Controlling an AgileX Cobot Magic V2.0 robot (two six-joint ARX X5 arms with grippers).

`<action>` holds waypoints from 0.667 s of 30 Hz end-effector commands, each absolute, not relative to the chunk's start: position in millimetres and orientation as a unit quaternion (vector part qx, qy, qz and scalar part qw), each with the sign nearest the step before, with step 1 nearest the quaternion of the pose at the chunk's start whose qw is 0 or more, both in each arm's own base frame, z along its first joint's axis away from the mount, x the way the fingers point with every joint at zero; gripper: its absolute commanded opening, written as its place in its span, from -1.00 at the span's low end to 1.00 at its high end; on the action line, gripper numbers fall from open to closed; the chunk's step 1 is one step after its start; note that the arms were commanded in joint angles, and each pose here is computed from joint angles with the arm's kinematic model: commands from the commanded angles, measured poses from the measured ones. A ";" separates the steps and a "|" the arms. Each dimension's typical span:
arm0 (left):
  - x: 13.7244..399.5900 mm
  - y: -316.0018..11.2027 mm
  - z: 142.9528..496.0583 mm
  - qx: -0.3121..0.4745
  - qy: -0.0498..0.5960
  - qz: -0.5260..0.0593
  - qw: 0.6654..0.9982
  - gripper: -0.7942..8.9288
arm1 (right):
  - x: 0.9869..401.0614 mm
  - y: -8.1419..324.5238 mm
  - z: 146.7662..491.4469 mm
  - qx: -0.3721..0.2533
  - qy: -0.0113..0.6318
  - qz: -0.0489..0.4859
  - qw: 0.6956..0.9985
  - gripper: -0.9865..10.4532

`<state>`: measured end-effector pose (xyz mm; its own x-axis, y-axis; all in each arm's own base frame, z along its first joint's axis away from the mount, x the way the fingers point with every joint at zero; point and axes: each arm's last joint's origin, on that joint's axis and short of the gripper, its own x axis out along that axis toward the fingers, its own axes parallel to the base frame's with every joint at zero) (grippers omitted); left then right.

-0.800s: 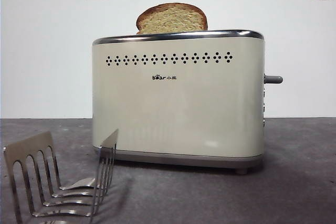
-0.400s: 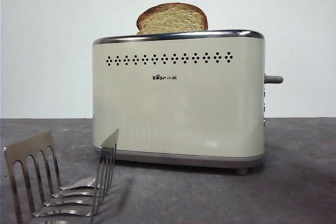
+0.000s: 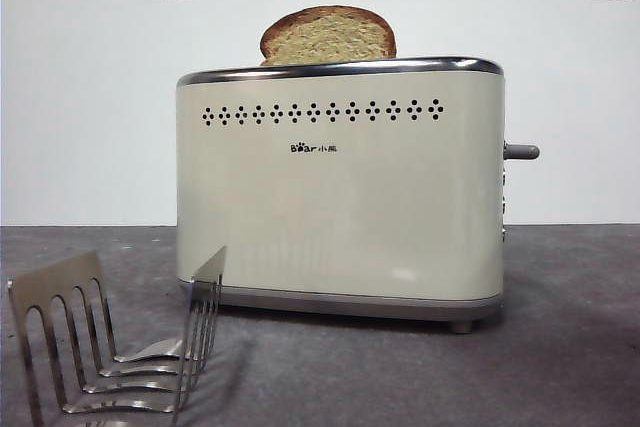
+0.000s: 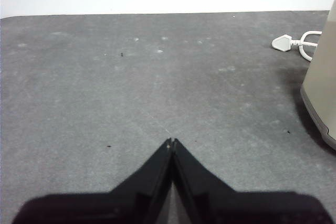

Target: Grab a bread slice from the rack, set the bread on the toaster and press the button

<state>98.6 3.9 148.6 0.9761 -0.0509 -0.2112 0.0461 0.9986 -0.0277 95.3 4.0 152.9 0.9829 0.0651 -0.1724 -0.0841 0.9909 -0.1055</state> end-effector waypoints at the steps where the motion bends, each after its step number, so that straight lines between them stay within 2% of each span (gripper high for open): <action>1: 99.0 4.1 145.4 -0.015 0.111 -0.025 0.993 -0.84 | 95.7 3.9 150.1 -0.055 0.087 0.035 0.994 -0.83; 20: 99.0 4.1 145.3 -0.015 0.111 -0.025 0.993 -0.84 | 95.8 3.7 150.3 -0.054 0.086 0.032 0.994 -0.83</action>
<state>98.7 4.0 148.3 0.9754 -0.0510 -0.2146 0.0460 0.9985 -0.0281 95.3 3.8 153.0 0.9834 0.0579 -0.1721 -0.0770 0.9913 -0.1067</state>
